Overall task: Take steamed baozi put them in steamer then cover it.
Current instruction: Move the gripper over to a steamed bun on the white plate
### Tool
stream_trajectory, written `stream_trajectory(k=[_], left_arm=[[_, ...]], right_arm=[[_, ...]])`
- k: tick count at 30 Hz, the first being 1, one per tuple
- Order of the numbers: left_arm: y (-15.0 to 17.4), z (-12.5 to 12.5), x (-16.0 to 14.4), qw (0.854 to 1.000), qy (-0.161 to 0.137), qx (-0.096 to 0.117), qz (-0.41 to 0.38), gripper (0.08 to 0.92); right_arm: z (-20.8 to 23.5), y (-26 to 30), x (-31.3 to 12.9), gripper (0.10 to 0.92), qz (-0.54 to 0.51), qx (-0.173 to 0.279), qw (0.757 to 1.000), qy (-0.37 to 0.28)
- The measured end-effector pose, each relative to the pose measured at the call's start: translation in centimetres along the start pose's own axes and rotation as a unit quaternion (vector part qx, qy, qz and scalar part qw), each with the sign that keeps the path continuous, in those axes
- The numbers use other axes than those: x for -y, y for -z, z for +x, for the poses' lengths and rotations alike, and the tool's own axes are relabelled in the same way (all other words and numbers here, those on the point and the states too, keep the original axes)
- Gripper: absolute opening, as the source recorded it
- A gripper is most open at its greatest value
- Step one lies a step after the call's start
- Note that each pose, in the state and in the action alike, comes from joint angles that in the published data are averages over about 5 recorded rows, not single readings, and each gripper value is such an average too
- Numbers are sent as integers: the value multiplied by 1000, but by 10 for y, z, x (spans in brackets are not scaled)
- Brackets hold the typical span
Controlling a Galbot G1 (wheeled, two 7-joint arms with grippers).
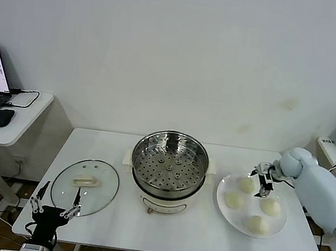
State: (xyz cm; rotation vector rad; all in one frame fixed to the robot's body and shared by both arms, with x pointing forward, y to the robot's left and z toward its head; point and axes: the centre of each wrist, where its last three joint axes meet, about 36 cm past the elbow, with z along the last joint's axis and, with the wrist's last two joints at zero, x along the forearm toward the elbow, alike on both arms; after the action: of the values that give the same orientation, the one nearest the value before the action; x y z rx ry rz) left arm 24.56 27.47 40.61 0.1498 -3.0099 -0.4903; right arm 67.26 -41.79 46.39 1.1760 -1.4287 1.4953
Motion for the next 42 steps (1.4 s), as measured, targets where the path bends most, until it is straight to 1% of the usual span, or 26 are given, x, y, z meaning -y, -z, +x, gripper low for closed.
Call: stream_trajectory(k=[5,12,17,31,37,42], left_arm=[[2,0,1,1000,-1,2,1,823],[3,2,1,1000,-1,2,1,823],[3,3,4,1000,-2,1,3,823],[8,6,7,1000,-4,6,6,823],[9,5,9,1000,-5,8,7,823],[10,4,9,1000,-6,11,7,823]], right_arm=[[-6,3,5,811,-1,-6,1000,1],[-11,4,5,733,0,-12,1000,7],[-16,5,4,710,1,-15,1000,9],[-18,6,2,609,6,-15,1000,5],[-10,6,4,596,8,-12,1000,1],[6,6,8,593,10,-5,1000,-5]])
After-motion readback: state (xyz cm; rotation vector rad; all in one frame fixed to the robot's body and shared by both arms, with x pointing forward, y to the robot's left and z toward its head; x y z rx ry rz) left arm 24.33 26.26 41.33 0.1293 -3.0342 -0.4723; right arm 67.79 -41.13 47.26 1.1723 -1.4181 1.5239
